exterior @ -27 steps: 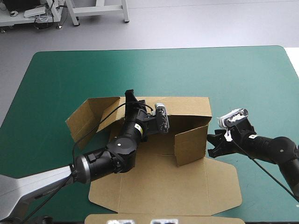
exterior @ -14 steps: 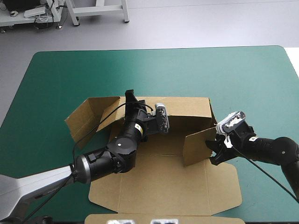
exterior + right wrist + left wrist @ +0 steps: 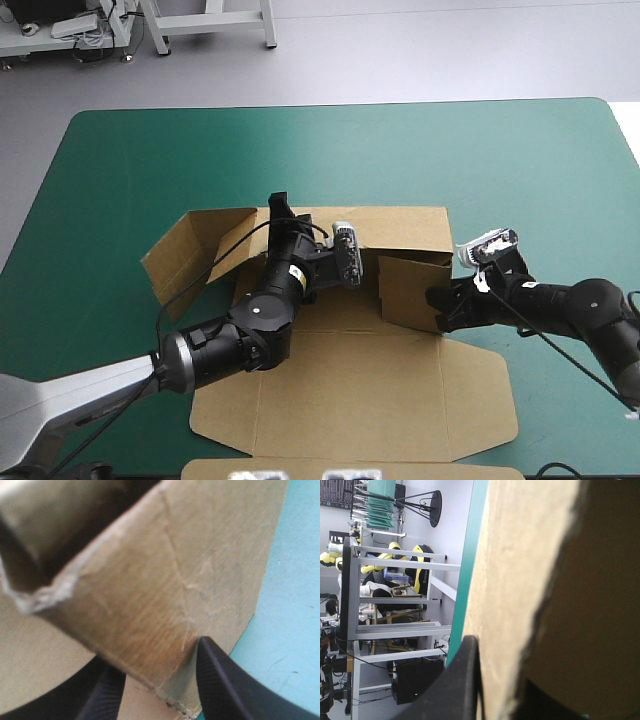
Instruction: Fold the box
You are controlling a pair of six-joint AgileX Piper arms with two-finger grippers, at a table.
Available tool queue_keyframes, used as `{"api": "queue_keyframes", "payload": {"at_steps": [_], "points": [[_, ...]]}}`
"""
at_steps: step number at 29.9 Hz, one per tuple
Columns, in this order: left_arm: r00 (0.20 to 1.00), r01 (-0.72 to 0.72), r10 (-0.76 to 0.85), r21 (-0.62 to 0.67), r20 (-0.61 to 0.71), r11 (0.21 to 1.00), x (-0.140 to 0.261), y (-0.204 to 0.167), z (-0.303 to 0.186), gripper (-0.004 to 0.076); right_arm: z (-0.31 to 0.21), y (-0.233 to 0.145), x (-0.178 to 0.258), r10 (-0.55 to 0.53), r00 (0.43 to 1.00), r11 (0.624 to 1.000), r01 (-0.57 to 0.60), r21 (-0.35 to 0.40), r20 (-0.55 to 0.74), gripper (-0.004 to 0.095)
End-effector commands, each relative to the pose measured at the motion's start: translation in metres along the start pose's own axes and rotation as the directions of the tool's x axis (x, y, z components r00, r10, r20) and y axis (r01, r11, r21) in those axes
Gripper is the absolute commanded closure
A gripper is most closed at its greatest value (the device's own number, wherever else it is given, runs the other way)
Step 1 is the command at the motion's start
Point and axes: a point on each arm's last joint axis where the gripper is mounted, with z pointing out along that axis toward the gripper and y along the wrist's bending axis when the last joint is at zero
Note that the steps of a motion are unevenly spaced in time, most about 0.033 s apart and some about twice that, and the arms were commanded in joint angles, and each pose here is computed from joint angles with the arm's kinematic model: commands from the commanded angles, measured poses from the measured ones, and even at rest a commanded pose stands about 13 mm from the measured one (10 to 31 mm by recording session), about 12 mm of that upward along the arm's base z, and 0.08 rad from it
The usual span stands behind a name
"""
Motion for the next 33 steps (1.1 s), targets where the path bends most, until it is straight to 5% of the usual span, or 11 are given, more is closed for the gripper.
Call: {"api": "queue_keyframes", "payload": {"at_steps": [1, 5, 11, 21, 25, 30, 33], "points": [[0.997, 0.056, -0.057, 0.016, 0.05, 0.998, -0.0057, 0.0052, -0.008, 0.0733, 0.0013, -0.0081, -0.016, 0.042, 0.995, 0.997, -0.048, 0.057, 0.096, 0.0501], [0.997, 0.056, -0.057, 0.017, 0.054, 0.998, -0.006, 0.0051, -0.008, 0.0733, 0.0055, -0.0143, -0.0189, 0.091, 0.987, 0.991, -0.103, 0.084, 0.132, 0.0564], [0.997, 0.056, -0.057, 0.02, 0.061, 0.998, -0.0066, 0.0049, -0.0081, 0.0733, 0.0058, -0.0174, -0.0198, 0.065, 0.988, 0.99, -0.082, 0.115, 0.141, 0.092], [0.997, 0.056, -0.057, 0.02, 0.061, 0.998, -0.0066, 0.0049, -0.0081, 0.072, 0.0065, -0.0143, -0.0182, 0.035, 0.992, 0.995, -0.046, 0.089, 0.118, 0.0915], [0.997, 0.053, -0.054, 0.017, 0.062, 0.998, -0.0067, 0.0052, -0.0081, 0.0598, 0.0065, -0.0145, -0.0177, 0.027, 0.993, 0.995, -0.038, 0.092, 0.112, 0.0915], [0.994, 0.076, -0.078, 0.024, 0.073, 0.997, -0.0078, 0.0048, -0.0082, 0.0341, 0.0065, -0.0146, -0.0175, 0.024, 0.994, 0.995, -0.034, 0.094, 0.11, 0.0915], [0.991, 0.101, -0.103, 0.023, 0.082, 0.995, -0.0087, 0.0051, -0.0082, 0.0321, 0.0066, -0.014, -0.0173, 0.024, 0.994, 0.996, -0.034, 0.087, 0.106, 0.0917]]}}
